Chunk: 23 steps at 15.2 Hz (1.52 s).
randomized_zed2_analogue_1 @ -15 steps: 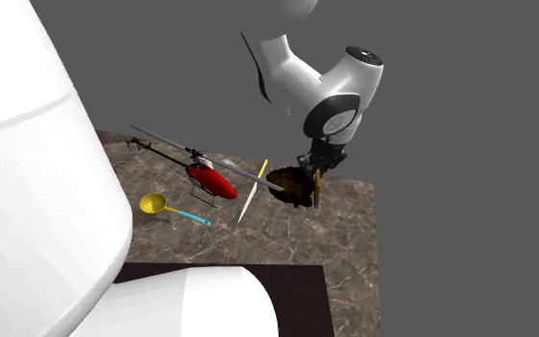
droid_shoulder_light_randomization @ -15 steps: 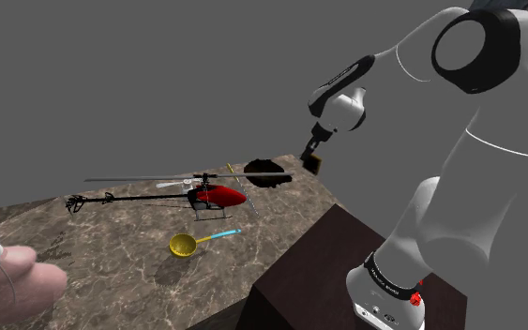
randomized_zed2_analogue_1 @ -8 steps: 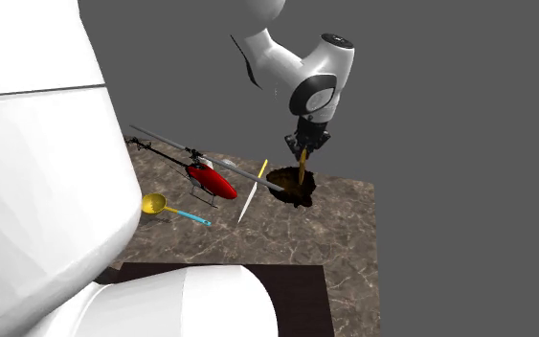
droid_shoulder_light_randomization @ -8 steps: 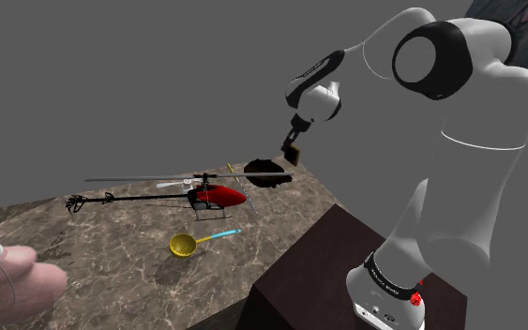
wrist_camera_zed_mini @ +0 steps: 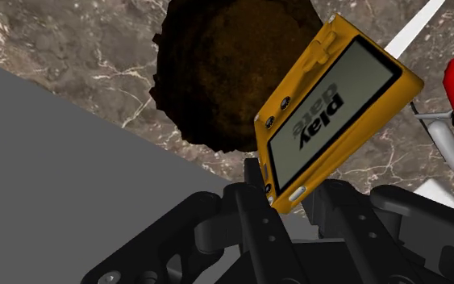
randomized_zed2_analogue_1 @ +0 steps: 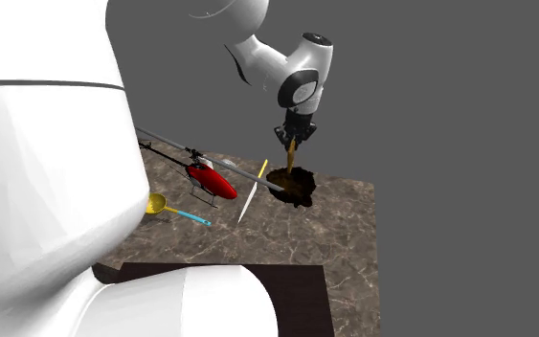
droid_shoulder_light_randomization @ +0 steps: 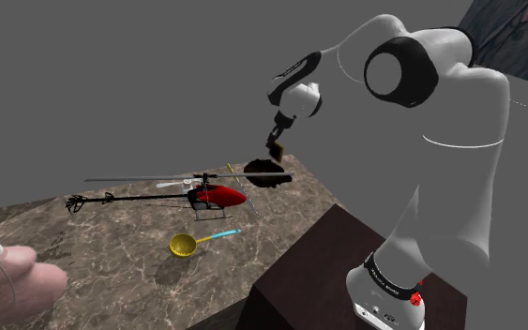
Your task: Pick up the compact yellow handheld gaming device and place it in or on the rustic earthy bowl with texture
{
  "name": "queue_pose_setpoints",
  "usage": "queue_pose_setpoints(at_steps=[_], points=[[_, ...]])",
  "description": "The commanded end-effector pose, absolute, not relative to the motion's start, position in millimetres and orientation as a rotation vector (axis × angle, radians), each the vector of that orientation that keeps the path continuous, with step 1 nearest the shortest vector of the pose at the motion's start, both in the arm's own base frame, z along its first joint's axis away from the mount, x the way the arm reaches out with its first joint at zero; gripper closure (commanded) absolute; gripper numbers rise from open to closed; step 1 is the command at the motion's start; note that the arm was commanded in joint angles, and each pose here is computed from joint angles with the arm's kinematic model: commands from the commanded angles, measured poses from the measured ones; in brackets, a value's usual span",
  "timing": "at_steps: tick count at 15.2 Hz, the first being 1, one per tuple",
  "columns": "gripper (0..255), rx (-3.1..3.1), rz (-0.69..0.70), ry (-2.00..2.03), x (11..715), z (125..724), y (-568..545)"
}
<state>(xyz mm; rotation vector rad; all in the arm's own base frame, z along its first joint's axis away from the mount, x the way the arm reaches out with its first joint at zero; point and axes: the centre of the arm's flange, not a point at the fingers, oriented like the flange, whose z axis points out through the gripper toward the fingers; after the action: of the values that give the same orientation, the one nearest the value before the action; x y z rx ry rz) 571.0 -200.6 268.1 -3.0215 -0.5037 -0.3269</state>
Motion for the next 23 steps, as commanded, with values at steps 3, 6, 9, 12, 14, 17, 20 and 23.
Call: queue_pose_setpoints(at_steps=[3, 6, 9, 12, 14, 17, 20, 23], points=[[255, -3.021, -0.327, -0.503, 572, 248, -201], [255, -3.021, -0.327, -0.503, 572, 232, -201], [255, -3.021, -0.327, -0.503, 572, 216, -201], [255, -3.021, -0.327, -0.503, 572, 196, -201], [255, -3.021, -0.327, -0.503, 572, 196, -201], [255, -3.021, -0.327, -0.503, 572, 196, -201], [255, -3.021, -0.327, -0.503, 572, 196, -201], [0, -3.021, -0.327, -0.503, 572, 196, -201]])
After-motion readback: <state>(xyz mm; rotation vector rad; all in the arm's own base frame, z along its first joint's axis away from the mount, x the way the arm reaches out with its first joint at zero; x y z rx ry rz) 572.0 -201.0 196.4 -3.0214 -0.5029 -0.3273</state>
